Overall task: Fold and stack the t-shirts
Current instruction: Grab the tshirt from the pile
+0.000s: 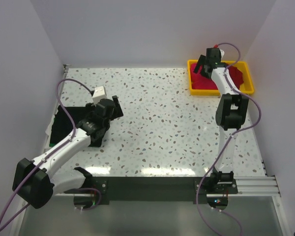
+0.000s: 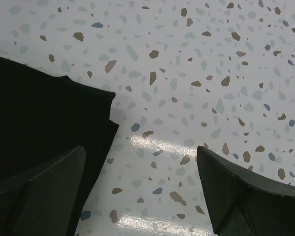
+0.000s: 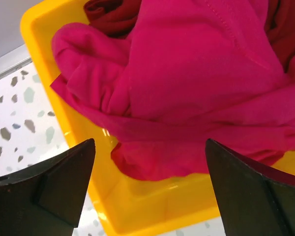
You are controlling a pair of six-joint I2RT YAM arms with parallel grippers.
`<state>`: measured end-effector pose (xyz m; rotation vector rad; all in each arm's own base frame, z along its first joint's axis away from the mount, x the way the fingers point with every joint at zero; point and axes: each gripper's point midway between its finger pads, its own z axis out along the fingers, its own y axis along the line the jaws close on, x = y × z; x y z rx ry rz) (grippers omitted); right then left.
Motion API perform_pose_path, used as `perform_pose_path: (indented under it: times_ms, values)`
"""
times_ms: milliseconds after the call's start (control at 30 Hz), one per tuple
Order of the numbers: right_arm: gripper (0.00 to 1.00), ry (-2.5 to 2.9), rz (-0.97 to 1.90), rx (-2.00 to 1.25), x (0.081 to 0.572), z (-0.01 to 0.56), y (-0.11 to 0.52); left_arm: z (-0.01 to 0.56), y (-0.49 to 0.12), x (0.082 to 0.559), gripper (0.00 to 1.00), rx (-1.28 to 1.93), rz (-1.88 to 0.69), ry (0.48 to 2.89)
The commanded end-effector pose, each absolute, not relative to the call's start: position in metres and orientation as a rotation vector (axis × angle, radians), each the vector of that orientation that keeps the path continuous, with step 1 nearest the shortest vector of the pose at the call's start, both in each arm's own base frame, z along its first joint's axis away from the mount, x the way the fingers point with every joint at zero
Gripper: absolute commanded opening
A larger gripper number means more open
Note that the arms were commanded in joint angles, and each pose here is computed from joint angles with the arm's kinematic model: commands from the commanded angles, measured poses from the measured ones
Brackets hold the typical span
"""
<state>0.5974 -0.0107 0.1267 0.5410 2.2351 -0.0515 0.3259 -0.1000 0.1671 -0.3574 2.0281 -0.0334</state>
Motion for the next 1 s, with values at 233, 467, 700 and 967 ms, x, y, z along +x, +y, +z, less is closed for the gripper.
perform_pose_path:
  times_ms: [233, 467, 700, 967]
  values:
    - [0.60, 2.104, -0.096, 0.548, 0.645, 0.122, -0.030, 0.184, -0.097, 0.336, 1.00, -0.373, 0.003, 1.986]
    - [0.04, 2.052, -0.060, 0.580, 0.652, 0.138, -0.031, 0.188, -0.092, 0.334, 1.00, -0.381, 0.035, 1.988]
    - [0.00, 1.877, -0.012, 0.542, 0.627, 0.253, -0.031, 0.197, -0.094, 0.329, 1.00, -0.383, -0.027, 1.964]
    - [0.00, 1.645, 0.068, 0.467, 0.549, 0.412, -0.024, 0.209, -0.096, 0.320, 1.00, -0.385, -0.103, 1.929]
